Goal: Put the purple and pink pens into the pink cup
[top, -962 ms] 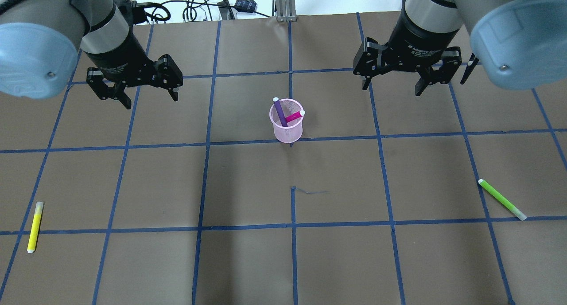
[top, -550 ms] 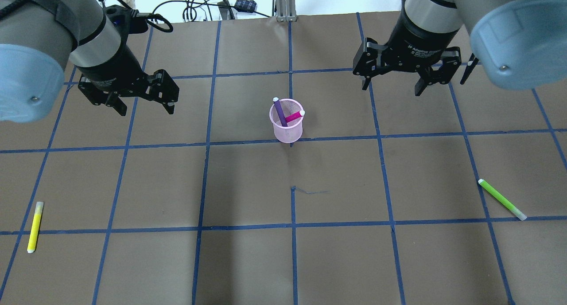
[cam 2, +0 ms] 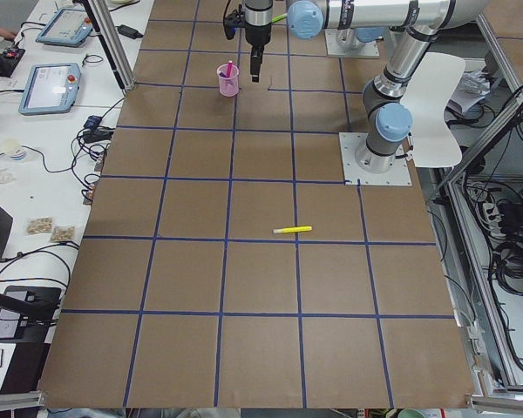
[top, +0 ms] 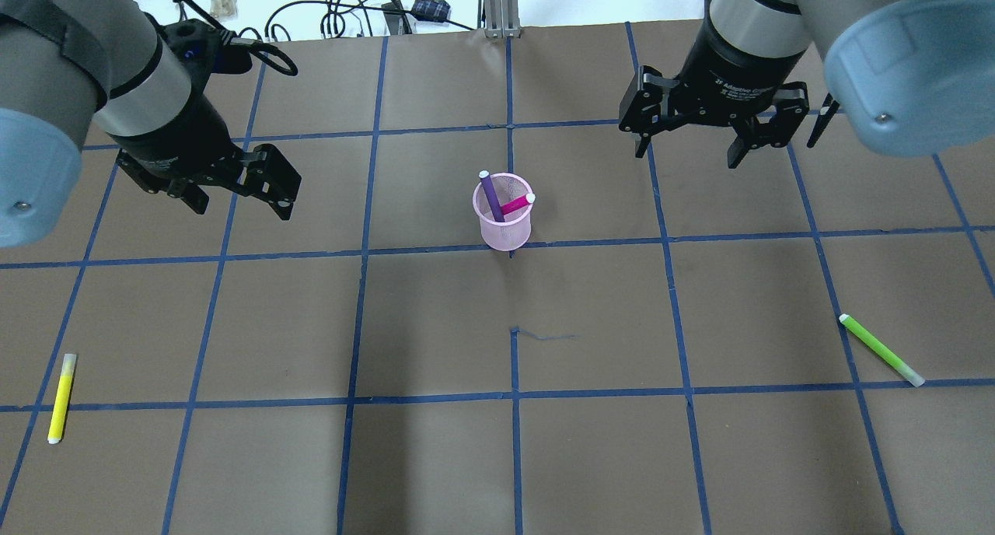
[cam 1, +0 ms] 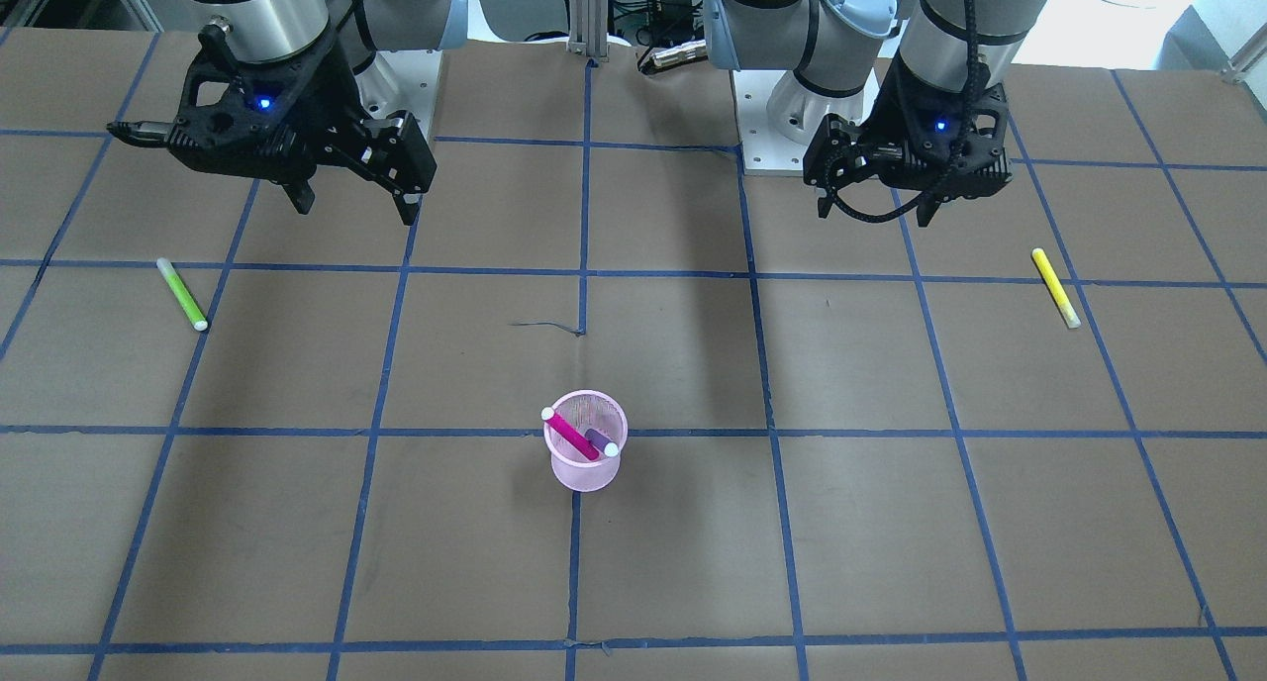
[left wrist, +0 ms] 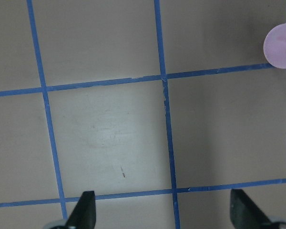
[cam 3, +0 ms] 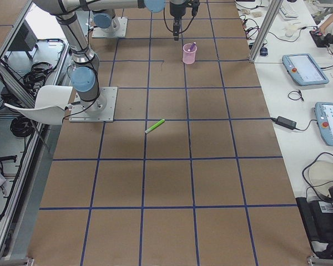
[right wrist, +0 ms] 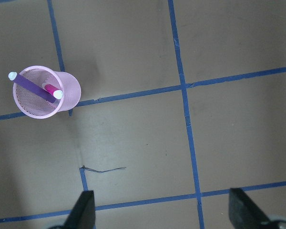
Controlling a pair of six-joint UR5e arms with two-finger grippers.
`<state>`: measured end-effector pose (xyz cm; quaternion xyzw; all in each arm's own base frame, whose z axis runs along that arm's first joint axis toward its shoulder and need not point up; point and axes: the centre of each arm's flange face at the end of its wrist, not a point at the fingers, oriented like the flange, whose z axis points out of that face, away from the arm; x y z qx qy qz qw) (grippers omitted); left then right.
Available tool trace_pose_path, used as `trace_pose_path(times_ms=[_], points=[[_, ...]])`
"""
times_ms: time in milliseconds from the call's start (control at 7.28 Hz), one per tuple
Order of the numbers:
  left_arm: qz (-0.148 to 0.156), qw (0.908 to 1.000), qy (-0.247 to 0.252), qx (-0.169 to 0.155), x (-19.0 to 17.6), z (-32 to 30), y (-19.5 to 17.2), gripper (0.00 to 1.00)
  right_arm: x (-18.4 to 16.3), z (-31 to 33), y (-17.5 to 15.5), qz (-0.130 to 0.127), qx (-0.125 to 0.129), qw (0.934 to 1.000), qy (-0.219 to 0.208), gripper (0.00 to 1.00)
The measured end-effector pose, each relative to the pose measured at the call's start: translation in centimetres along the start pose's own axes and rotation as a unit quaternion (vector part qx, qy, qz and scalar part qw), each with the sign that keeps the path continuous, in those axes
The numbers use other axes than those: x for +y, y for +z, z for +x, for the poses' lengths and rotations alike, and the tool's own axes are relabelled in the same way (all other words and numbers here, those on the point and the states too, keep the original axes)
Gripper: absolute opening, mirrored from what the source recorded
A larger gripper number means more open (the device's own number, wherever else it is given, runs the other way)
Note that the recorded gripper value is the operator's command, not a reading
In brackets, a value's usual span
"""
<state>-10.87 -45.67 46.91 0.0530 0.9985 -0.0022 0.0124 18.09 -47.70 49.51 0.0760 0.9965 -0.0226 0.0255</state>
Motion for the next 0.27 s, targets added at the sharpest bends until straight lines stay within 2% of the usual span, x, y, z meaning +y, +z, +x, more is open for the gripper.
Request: trace_pose_path(times_ms=[275], points=[[-0.011, 0.9998, -0.015, 0.005, 0.96, 0.08, -0.32, 1.0, 0.02, -0.01, -0.02, 0.0, -0.001, 1.0, 0.0, 1.0]])
